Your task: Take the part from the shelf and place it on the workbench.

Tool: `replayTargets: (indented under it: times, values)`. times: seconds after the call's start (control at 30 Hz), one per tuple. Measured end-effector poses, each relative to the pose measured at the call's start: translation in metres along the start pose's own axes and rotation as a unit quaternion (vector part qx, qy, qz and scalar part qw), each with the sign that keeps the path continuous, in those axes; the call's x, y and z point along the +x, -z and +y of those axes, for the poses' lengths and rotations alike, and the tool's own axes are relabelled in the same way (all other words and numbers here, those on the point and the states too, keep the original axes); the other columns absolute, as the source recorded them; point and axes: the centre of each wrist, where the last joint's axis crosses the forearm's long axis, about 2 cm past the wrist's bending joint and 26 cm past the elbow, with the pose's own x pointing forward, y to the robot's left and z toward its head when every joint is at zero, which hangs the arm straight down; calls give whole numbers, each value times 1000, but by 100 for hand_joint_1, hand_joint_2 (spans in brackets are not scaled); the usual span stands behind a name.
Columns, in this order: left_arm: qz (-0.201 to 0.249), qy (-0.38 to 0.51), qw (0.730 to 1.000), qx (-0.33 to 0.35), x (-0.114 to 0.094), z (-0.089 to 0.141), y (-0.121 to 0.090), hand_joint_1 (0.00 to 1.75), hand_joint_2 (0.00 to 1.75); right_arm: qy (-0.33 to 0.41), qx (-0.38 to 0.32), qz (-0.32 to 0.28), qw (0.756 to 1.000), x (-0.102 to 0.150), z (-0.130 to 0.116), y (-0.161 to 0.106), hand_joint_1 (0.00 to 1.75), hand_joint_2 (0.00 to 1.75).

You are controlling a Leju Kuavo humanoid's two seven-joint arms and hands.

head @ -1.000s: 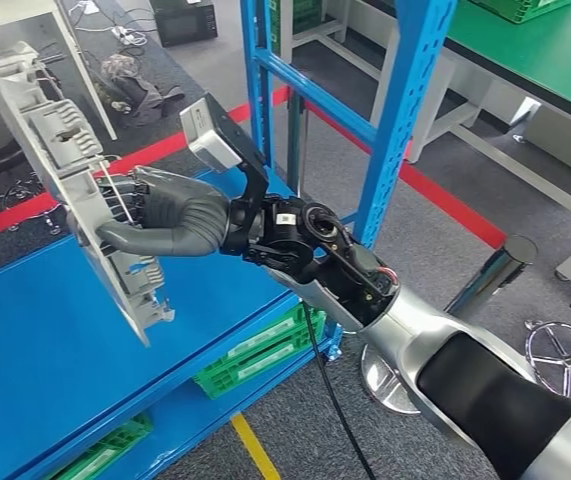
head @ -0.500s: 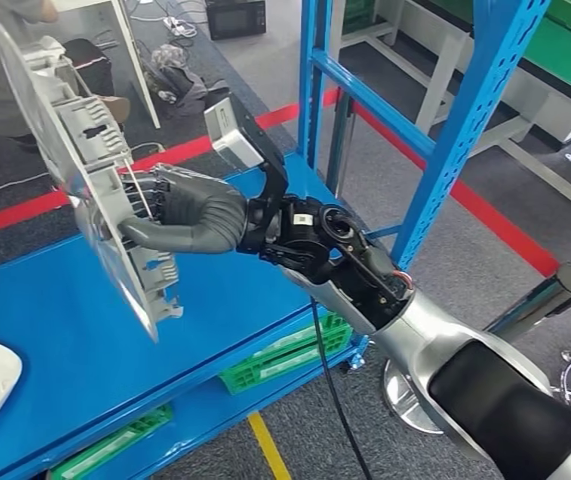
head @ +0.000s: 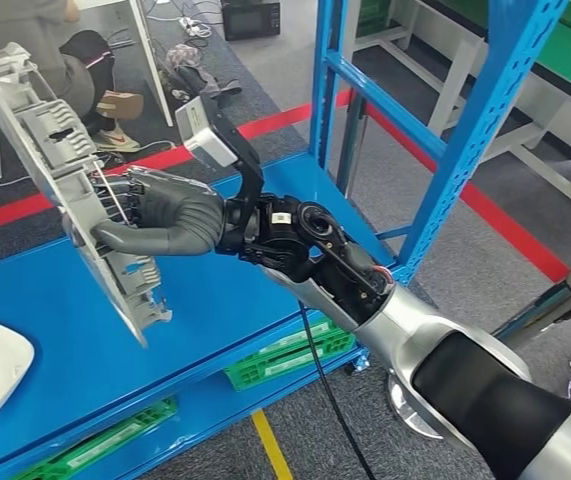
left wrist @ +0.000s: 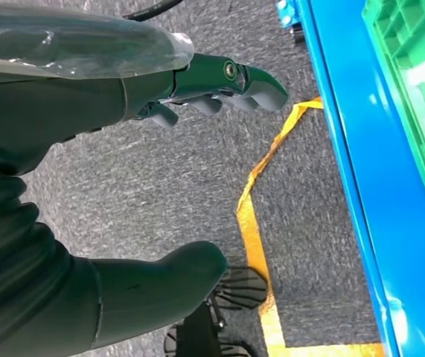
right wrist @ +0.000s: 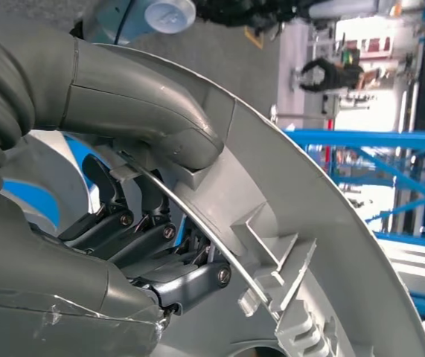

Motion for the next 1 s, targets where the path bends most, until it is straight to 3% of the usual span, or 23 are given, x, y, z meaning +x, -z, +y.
replayTargets:
  times: [1.0]
  values:
    - [-2, 2, 1000, -5, 3, 3, 1, 0, 175, 5, -11, 1, 1000, -3, 0, 0, 175, 175]
